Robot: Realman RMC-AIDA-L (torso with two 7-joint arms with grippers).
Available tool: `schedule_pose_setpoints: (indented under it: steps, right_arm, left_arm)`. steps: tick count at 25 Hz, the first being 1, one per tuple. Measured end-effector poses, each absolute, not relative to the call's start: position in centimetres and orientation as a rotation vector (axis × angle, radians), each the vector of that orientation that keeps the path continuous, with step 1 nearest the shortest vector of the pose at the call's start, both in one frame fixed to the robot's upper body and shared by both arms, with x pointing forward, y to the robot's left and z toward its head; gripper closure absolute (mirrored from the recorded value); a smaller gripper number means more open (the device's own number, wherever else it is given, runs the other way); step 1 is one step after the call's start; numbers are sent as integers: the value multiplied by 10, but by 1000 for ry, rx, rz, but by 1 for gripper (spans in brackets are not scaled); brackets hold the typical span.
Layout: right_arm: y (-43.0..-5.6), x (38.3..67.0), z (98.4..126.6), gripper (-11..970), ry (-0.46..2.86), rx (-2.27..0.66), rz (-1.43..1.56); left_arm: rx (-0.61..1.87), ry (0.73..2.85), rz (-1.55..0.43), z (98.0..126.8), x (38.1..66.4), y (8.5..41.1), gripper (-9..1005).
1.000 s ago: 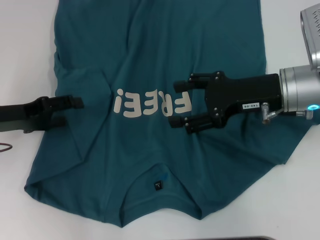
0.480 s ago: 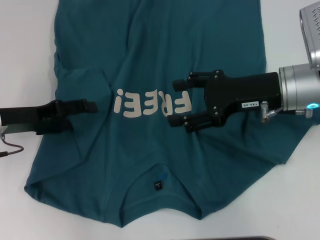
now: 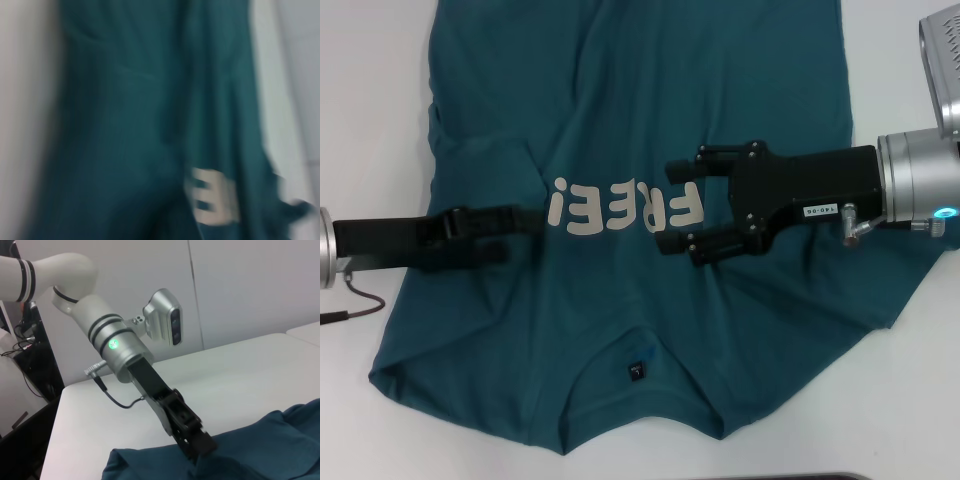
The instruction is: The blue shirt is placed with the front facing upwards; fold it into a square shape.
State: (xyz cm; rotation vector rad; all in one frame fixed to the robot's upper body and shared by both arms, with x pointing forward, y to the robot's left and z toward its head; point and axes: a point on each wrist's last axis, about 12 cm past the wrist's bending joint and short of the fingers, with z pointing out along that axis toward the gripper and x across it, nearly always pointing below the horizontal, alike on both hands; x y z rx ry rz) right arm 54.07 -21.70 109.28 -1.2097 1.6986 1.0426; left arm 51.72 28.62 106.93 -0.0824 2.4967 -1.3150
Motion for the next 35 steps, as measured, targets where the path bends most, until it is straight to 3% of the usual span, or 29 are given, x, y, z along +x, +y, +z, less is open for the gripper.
schedule_pose_setpoints:
  steps: [6,15,35]
  right_arm:
    - [-217,541,1093,34,1698,-1210,1043]
    - [-217,541,1093,34,1699,-1208,1040]
    - [-216,541,1093,34,1701,-1203,1041]
  left_arm:
    - [74,2423,-1572,1084,501,275,47]
    - [-81,2416,-1455,1079,497,308,47]
    - [-55,2538,-1440,1052,501,270,48]
